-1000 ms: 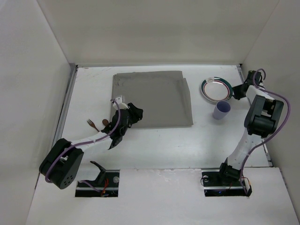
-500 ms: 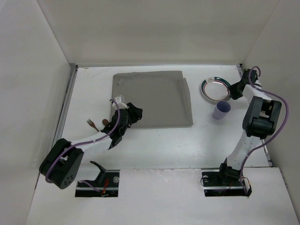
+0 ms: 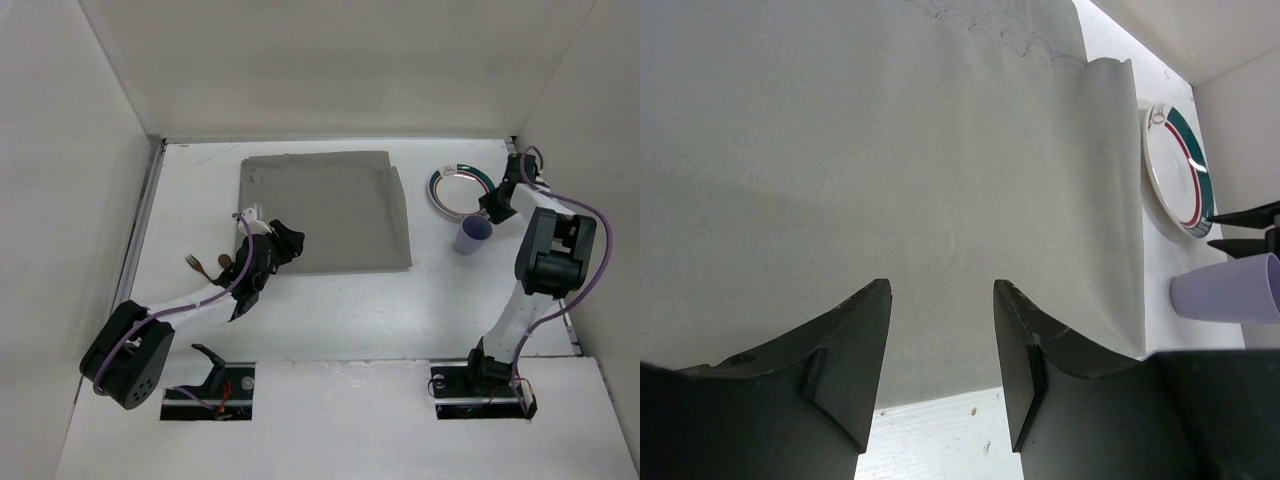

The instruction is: Set the dinner table for one person

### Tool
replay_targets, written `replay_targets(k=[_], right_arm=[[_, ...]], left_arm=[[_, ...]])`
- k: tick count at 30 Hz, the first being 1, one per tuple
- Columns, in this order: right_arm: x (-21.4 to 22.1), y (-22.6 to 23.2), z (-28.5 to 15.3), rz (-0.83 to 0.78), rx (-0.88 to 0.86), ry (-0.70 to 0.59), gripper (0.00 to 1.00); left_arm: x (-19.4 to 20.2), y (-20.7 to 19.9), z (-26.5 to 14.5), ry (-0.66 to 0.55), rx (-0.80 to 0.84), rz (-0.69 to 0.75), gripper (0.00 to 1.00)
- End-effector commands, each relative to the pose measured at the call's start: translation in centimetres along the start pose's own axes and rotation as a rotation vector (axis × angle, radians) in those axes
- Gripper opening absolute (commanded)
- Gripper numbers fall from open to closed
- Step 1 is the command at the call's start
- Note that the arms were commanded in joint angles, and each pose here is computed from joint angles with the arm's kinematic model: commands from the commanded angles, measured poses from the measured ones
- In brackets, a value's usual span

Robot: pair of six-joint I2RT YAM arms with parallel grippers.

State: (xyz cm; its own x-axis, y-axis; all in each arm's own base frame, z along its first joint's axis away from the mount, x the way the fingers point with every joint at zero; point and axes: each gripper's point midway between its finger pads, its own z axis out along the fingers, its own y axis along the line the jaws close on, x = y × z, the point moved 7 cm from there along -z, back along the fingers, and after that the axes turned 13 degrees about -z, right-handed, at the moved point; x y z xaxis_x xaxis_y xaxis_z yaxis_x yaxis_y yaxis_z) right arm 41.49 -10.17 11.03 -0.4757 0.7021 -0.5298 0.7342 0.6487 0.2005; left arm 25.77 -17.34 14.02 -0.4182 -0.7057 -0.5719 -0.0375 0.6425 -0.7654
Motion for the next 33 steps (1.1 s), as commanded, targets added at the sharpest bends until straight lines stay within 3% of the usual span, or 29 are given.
replay_targets(k=[1,5,9,14,20,28,33], right_arm=[[-0.4,2.1,-0.6,-0.008,-0.01,-0.002,0.45],[0.6,3.6,0.6,0.009,-0.014,0.049,0.44],[1.2,3.6,1.9,0.056,-0.001,0.053,0.37],[0.6,3.9,1.7,0.113,-0.05,-0.019,0.26],[0.2,4.5,1.3,0.212,-0.201,-0.087,0.04],[-6.2,4.7,-4.6,0.334,-0.513,-0.292,0.01],[-8.7,6.2,-10.0,0.313,-0.668,-0.366,0.01]], left_arm=[[-0.5,-0.7,0.0,-0.023,0.045,-0.03,0.43],[-0.7,-0.4,0.2,-0.022,0.042,-0.044,0.43],[-1.3,0.2,0.3,-0.033,0.028,-0.064,0.43],[-1.0,0.3,0.4,-0.022,0.031,-0.072,0.43],[-1.0,0.3,0.3,-0.021,0.035,-0.075,0.43],[-0.6,0.0,0.4,-0.012,0.039,-0.055,0.43],[-0.7,0.0,0.4,-0.021,0.038,-0.037,0.43]])
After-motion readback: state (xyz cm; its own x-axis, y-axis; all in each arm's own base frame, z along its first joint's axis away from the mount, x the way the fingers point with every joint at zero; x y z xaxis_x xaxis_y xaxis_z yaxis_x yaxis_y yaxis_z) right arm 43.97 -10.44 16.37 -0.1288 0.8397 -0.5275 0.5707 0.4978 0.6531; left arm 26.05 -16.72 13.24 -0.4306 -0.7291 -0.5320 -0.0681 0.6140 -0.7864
